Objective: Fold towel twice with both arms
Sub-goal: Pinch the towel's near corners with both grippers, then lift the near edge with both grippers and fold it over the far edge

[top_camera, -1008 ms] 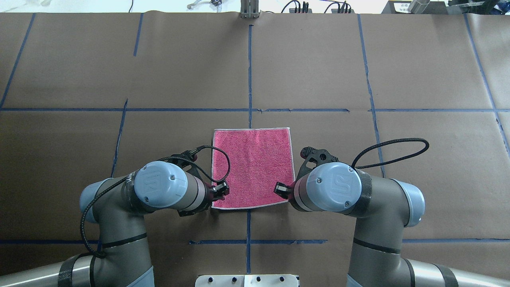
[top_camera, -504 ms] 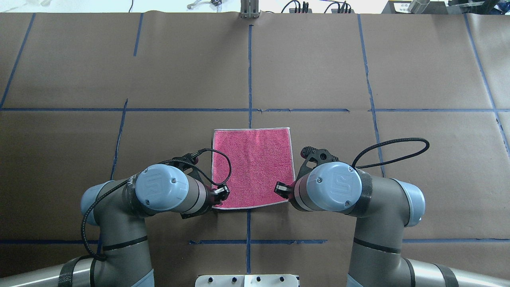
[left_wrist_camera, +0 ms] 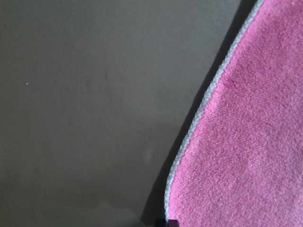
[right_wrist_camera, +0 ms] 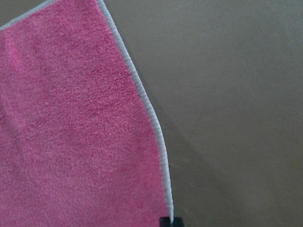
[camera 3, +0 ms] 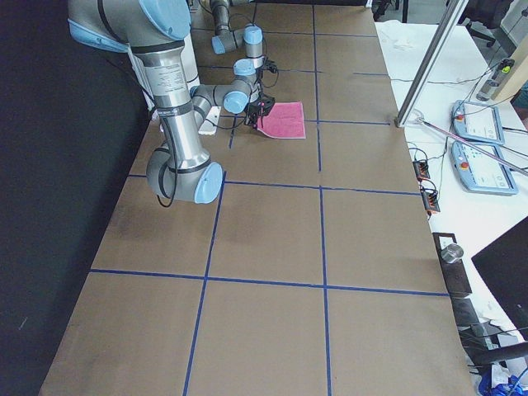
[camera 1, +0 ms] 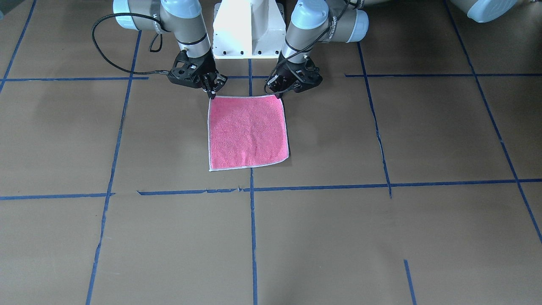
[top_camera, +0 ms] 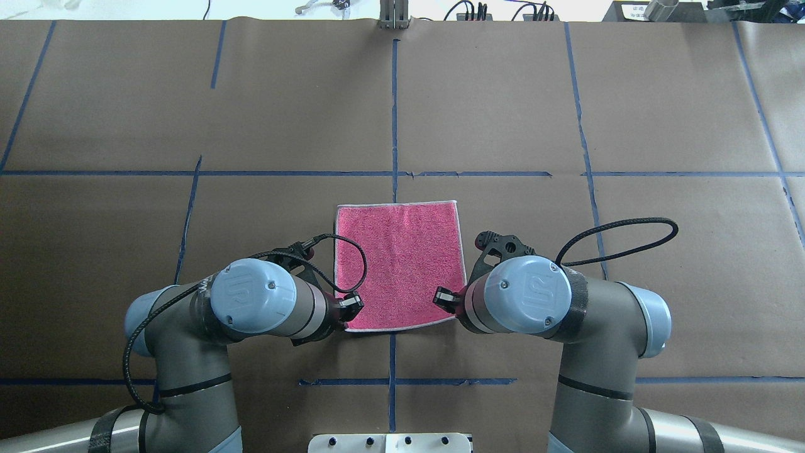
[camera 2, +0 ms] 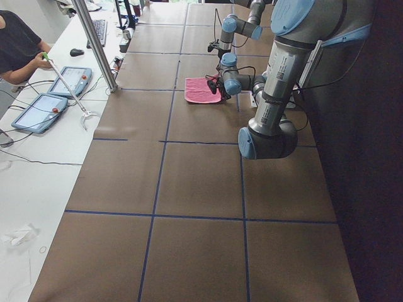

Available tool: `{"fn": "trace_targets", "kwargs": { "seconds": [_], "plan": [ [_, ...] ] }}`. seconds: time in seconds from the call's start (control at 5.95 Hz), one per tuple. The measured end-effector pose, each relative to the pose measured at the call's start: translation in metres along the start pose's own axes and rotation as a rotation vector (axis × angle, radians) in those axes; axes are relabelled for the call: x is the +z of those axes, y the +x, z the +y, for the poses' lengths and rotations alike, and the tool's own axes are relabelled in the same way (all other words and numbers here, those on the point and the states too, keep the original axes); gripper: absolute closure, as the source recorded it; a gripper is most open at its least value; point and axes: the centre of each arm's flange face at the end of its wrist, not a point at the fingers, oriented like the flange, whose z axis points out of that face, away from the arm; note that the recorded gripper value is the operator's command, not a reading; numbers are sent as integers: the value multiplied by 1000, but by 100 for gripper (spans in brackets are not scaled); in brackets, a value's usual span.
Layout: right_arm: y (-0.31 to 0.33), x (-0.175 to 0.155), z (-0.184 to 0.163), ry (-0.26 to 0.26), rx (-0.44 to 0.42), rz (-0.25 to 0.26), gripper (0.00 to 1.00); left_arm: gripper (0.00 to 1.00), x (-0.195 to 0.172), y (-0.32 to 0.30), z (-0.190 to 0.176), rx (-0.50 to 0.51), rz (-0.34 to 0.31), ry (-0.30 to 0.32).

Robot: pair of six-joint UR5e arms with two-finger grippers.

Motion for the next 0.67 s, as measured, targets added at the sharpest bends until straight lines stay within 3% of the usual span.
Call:
{"fn": "trace_targets", "kwargs": {
  "seconds": [0.34,0.67],
  "plan": [
    [4,-14,-2,1,5,-16,100,100,-19,6,2,-10,34,-5],
    [-10,-24,-43,54,48,-36,100,100,-34,19,-40,-37,66,55]
  ]
}}
